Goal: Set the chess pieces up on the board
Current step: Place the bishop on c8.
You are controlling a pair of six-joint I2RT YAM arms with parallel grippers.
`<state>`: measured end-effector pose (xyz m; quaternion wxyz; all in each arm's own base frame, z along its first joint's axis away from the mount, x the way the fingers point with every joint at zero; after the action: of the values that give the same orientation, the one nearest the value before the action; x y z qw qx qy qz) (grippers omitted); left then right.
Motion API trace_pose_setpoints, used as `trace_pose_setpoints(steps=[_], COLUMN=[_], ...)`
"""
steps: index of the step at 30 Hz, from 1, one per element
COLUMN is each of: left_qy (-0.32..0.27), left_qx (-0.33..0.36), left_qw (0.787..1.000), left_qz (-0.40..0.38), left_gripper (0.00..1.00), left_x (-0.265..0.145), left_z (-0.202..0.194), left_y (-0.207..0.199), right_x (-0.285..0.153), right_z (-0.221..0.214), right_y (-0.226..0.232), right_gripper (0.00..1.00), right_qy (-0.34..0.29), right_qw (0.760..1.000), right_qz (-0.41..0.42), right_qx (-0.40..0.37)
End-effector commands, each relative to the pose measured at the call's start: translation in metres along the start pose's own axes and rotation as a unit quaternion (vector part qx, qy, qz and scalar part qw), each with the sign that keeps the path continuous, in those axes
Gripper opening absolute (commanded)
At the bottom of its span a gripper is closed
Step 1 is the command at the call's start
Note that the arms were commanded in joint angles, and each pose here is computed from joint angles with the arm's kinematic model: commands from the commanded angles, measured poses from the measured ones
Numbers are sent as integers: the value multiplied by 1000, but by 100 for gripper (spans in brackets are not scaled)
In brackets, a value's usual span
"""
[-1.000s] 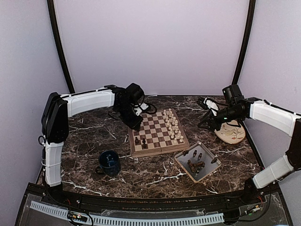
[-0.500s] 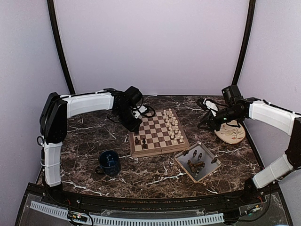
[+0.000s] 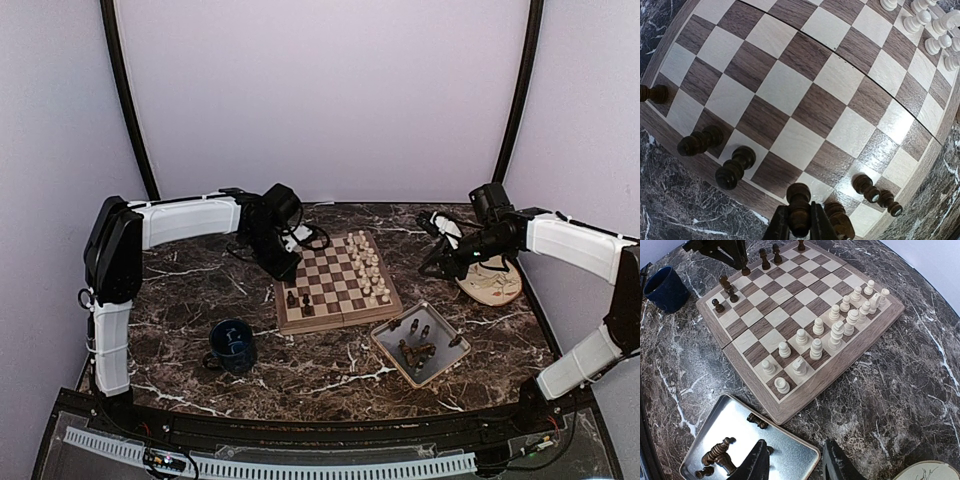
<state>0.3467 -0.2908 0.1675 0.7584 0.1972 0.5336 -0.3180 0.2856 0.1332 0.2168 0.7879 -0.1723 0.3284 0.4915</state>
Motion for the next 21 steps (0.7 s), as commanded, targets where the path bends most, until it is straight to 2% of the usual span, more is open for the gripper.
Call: trace_pose_setpoints(steps=[1, 12, 21], left_qy=[6, 40, 46], left_qx=[13, 13, 10], left_qw=[999, 999, 998], left_qz=[-33, -31, -41], left_gripper=[9, 9, 10], left_x=[-10, 0, 7], left_z=[-6, -16, -18], left_y=[-6, -5, -6], right_x=[3, 3, 4], right_z=[-2, -3, -4], right_y=[-1, -1, -1], right_gripper=[38, 38, 38], right_qy=[2, 4, 6], right_qw=[1000, 1000, 1000], right_qz=[6, 7, 6], right_qx=[-1, -1, 0])
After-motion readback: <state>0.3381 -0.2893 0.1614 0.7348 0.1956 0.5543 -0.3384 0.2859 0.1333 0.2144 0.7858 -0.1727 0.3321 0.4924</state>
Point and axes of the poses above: each gripper's point midway between its finger pads, its own x axis out along the fingers, its own y axis along the line the jaws close on, z = x × y, the point moved 9 cm from there along -x, back along the fingers, and after that the axes turned 1 degree about -x, right-handed, at the moved point
